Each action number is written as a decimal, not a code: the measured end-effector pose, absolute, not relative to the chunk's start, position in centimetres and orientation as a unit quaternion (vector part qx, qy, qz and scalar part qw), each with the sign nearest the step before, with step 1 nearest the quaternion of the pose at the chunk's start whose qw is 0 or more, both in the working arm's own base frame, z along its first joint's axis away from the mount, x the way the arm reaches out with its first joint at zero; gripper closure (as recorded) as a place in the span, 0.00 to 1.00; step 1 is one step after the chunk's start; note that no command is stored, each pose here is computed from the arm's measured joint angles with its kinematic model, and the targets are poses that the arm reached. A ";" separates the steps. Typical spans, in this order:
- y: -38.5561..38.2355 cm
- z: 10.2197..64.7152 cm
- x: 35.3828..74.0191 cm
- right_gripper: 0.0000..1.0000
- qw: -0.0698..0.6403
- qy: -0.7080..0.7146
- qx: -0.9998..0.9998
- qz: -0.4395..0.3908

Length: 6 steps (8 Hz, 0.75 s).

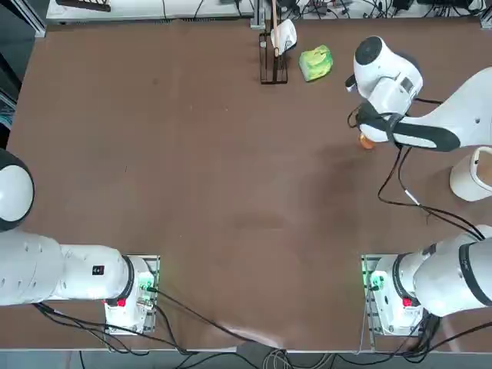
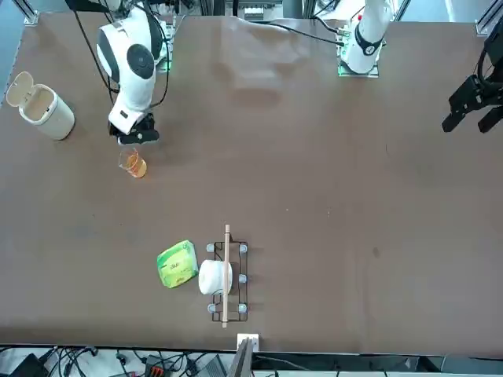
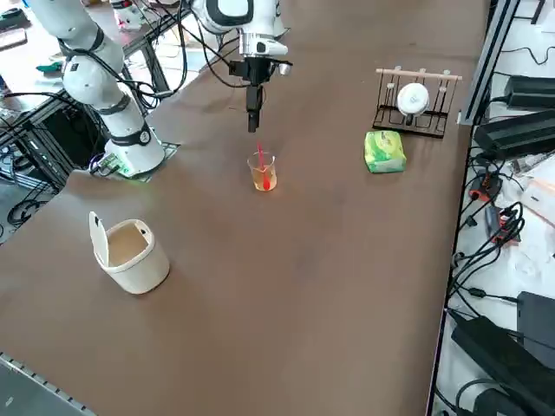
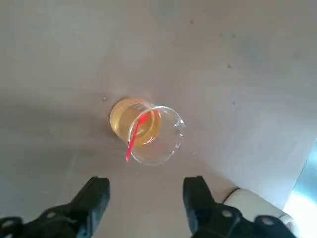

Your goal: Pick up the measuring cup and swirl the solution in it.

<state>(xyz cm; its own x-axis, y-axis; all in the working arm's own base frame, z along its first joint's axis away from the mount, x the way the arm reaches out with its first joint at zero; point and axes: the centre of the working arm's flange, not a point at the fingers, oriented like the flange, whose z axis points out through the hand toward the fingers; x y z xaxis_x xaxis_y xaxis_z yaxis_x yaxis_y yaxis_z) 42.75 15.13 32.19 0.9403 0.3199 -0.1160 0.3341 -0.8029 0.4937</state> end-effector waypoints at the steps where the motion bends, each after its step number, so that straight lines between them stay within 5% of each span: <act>1: 15.0 31.7 42.5 0.16 0.272 0.173 0.947 -0.004; 6: 16.2 27.9 41.5 0.26 0.284 0.153 0.946 0.024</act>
<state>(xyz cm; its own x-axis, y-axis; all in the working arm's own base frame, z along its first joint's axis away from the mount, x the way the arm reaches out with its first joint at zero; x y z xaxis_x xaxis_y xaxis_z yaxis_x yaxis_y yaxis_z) 41.49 16.22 27.87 0.9519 0.3037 -0.0416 0.2765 -0.7921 0.5441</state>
